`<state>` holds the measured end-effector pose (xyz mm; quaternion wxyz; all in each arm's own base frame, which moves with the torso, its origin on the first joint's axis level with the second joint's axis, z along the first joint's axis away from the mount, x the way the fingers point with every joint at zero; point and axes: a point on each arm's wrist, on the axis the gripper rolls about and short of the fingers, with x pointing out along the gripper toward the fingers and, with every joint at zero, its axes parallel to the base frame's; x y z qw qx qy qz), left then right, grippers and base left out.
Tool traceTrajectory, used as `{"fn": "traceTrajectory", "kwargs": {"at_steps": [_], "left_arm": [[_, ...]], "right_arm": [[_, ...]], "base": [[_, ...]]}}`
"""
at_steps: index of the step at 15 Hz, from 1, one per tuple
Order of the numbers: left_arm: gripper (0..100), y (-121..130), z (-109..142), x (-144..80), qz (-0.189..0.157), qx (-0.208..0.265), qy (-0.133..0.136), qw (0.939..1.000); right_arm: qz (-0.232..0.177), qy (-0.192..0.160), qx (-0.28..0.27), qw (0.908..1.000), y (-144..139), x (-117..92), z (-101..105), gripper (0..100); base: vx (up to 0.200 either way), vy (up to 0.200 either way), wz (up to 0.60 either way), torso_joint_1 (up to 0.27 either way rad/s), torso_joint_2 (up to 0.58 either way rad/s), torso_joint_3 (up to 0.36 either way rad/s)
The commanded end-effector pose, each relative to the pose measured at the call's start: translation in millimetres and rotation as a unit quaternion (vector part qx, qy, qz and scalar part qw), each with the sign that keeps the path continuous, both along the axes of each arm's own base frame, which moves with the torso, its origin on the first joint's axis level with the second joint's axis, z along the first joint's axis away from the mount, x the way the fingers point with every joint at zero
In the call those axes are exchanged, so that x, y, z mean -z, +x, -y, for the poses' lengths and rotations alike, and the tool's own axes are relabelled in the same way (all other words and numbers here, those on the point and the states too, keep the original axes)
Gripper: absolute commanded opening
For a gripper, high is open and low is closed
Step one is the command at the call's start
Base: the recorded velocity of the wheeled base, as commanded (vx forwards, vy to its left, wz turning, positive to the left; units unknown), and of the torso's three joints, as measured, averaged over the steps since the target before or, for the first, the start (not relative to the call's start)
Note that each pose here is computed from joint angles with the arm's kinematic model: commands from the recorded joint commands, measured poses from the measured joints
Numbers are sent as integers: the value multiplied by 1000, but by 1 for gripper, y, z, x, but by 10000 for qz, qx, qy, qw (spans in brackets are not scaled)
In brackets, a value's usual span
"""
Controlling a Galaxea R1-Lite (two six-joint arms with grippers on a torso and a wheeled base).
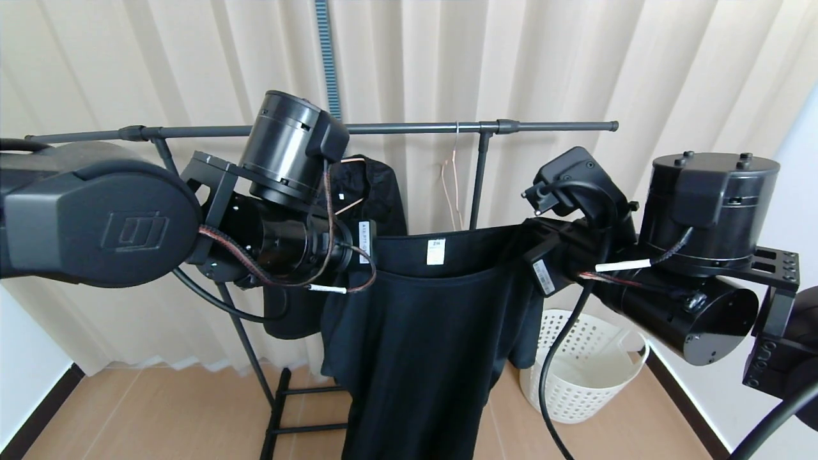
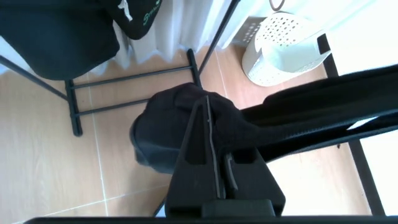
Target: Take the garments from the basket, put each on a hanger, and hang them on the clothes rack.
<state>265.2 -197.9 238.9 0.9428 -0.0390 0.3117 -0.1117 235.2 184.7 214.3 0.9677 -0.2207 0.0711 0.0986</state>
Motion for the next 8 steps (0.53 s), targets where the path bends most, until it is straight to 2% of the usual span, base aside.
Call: {"fn": "traceTrajectory", "kwargs": {"at_steps": [1, 7, 8], "left_arm": [[0, 4, 4, 4, -32, 8, 32, 10000], [0, 8, 2, -7, 148, -25, -103, 9998], [0, 12, 1, -13, 221, 1, -183, 9996]], "right_arm": [[71, 58, 143, 9999, 4, -6, 8, 0], [82, 57, 187, 9998, -2, -8, 18, 0], [21, -75, 142, 9999, -8, -6, 21, 0]], "base": [[0, 0, 0, 0, 0, 0], [0, 0, 0, 0, 0, 0], [0, 0, 0, 0, 0, 0]]}}
